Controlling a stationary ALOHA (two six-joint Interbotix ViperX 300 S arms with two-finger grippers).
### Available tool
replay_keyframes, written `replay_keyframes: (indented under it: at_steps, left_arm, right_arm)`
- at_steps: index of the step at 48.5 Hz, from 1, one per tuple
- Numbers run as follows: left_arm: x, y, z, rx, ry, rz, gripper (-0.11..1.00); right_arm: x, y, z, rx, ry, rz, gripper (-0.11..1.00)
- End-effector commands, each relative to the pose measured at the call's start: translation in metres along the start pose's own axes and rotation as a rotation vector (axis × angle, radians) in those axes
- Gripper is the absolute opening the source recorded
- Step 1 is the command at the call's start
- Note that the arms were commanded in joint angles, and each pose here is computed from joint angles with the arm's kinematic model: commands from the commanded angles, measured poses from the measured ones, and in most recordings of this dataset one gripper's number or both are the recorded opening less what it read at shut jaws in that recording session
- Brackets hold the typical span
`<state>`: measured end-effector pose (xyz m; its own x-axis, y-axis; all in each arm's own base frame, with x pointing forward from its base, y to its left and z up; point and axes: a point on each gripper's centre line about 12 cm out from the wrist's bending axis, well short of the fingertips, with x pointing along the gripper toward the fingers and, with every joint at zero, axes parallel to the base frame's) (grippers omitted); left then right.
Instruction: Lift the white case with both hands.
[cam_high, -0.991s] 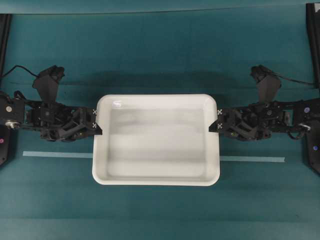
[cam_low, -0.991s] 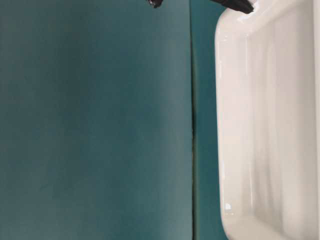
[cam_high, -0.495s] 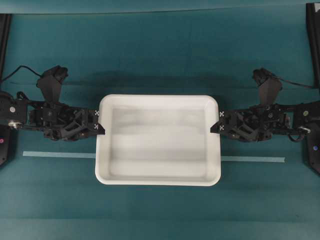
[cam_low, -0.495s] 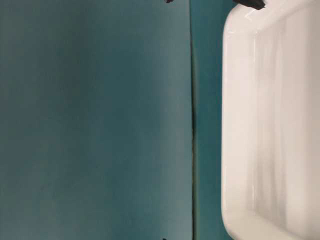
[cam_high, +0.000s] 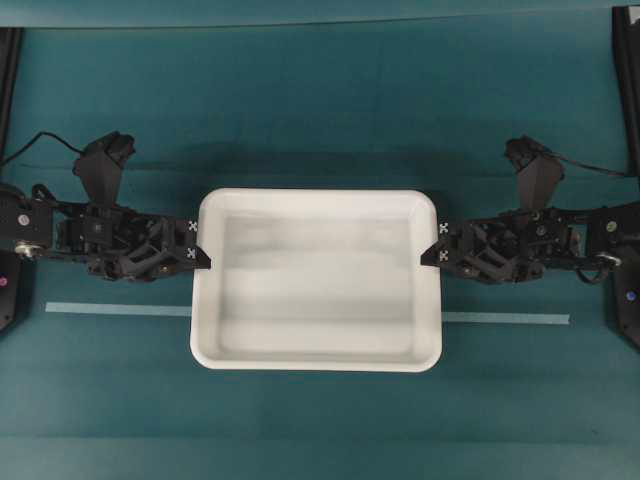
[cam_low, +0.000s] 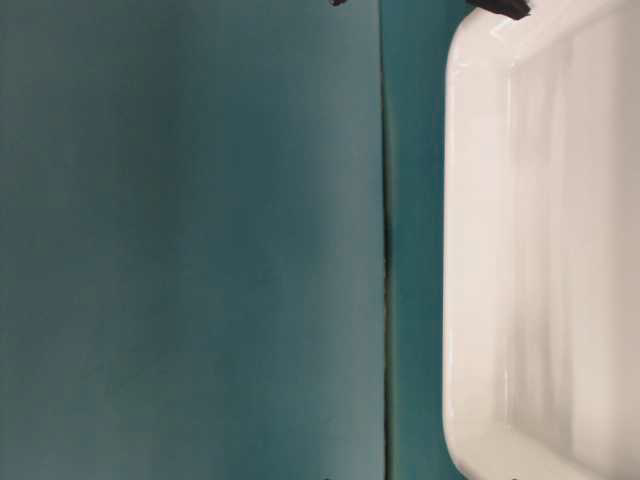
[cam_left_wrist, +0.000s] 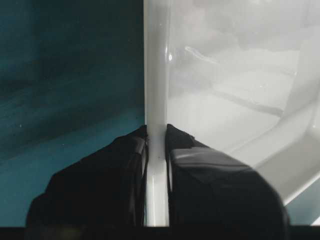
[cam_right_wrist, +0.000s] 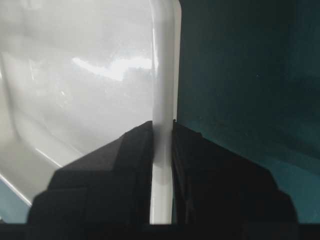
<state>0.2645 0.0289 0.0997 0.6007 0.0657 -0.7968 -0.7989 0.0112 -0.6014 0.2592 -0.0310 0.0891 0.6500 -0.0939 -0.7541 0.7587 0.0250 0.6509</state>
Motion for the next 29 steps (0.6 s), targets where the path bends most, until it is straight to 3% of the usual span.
replay_keyframes:
  at_steps: [1, 5, 12, 18, 25, 29]
  left_arm:
    - [0.009, 0.031, 0.002, -0.002, -0.001, 0.103, 0.05]
    - [0.009, 0.027, 0.003, 0.005, -0.003, 0.073, 0.05]
    - [0.009, 0.022, 0.003, 0.015, -0.006, 0.044, 0.12]
    - [0.008, 0.018, 0.004, 0.016, -0.008, 0.027, 0.43]
    - [0.003, 0.009, 0.004, 0.020, -0.012, -0.009, 0.85]
    - [0.000, 0.006, 0.005, 0.028, -0.014, -0.025, 0.98]
  right_arm:
    - [0.004, -0.030, -0.002, 0.004, 0.009, -0.105, 0.10]
    - [0.004, -0.024, -0.001, 0.004, 0.007, -0.092, 0.19]
    - [0.003, -0.014, 0.000, 0.004, 0.006, -0.062, 0.56]
    - [0.000, -0.008, 0.000, -0.005, 0.007, -0.044, 0.83]
    - [-0.002, -0.003, 0.001, -0.008, 0.005, -0.027, 0.84]
    - [-0.003, 0.001, 0.001, -0.007, 0.004, -0.015, 0.84]
